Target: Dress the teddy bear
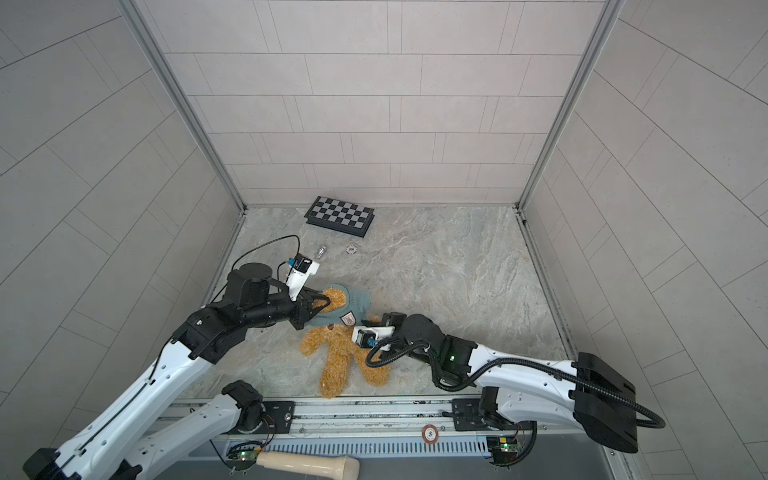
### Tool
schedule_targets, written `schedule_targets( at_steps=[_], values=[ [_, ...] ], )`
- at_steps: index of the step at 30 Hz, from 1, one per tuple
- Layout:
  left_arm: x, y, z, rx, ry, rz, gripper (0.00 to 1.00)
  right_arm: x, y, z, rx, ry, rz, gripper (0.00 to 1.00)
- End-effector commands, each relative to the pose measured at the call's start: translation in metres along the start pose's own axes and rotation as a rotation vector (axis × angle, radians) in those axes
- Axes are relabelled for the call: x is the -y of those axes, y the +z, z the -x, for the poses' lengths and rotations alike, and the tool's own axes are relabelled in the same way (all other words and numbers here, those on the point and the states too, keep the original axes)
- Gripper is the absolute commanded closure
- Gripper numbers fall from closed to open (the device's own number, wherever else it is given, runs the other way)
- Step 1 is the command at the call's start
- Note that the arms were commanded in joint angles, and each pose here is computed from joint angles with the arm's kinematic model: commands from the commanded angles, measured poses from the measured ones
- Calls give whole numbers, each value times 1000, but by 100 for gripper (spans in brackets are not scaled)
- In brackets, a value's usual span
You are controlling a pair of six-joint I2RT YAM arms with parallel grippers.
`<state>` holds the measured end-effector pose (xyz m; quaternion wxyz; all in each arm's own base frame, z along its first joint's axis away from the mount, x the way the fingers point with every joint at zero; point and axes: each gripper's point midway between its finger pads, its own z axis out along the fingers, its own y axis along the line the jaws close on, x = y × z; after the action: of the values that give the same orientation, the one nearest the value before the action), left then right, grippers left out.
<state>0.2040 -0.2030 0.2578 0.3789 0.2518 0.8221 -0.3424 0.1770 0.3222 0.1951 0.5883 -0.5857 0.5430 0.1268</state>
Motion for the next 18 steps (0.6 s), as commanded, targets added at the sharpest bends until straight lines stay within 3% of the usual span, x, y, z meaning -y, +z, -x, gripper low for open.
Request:
schedule_targets(
  at_steps=[1,4,9,15,18],
  values=[
    [7,-5,45,181,-18,-31,100,-33,9,13,6,-46,134,100],
    [8,-3,56,210,-74,-47,100,-45,19,23,4,-78,175,100],
    [-17,-14,47,163,-61,125,100,-49,10,25,1,-99,180,100],
    [-36,-28,55,217,-109,200,100,-48,-9,-31,-200,-158,131,100],
    [-34,-29,58,219,-108,196,100,-34,-10,-61,-299,-189,7,100]
  ],
)
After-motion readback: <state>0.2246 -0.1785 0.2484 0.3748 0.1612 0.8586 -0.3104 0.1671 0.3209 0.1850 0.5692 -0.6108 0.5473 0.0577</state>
